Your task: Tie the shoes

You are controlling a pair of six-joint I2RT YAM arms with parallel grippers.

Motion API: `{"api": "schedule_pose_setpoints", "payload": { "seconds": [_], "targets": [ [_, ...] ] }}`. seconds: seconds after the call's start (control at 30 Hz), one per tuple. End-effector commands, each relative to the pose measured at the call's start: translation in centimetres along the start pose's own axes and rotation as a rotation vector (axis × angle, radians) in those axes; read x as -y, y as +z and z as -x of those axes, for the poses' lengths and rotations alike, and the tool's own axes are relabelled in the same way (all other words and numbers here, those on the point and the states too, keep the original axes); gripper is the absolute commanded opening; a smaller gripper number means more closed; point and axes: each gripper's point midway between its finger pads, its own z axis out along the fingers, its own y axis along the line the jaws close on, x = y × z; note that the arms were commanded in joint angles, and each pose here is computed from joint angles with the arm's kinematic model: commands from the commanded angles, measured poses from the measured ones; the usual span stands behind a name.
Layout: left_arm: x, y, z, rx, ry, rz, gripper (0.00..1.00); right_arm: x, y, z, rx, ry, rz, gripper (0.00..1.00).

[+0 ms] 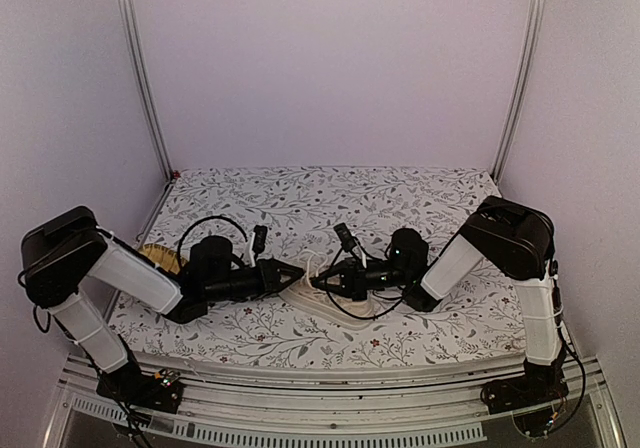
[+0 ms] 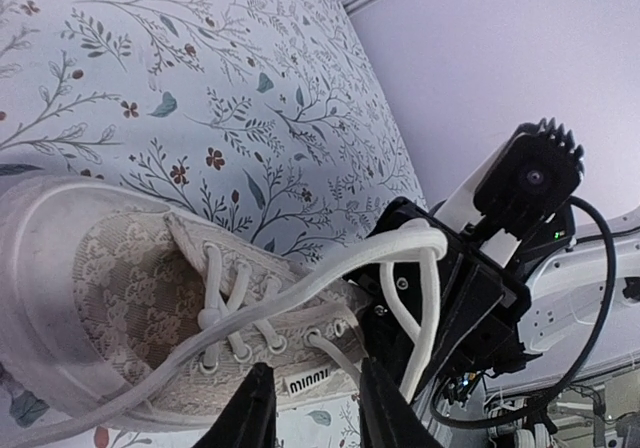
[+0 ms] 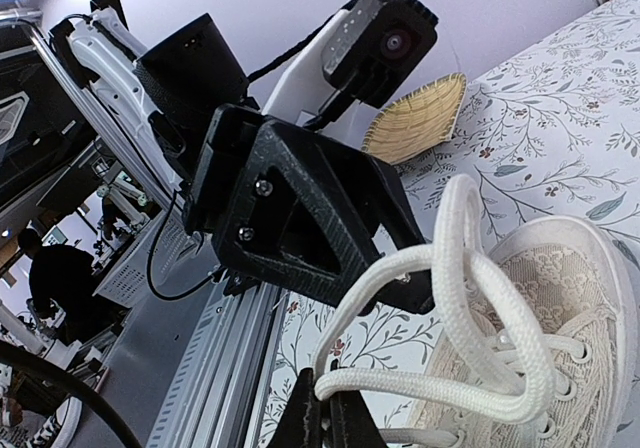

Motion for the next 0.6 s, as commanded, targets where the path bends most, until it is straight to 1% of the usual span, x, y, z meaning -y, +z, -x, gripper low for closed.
{"api": "schedule_pose_setpoints", "payload": {
  "seconds": [0.0,0.33,0.57],
  "targets": [
    [0.1,1.0,0.5,-0.008,0.001,-0.017,0.27,0.2,-0.3,0.2,-0.006,-0.001,-0.017,0.02],
    [2.2,2.4,0.4,-0.062,0.048,-0.110,0.27,0.2,-0.3,0.0,-0.010,-0.002,-0.019,0.02],
    [2.8,3.0,-0.1,-0.094,0.038,-0.171,0.28,0.3,-0.2,0.0,-0.012,0.000,-0.021,0.02]
  ]
}}
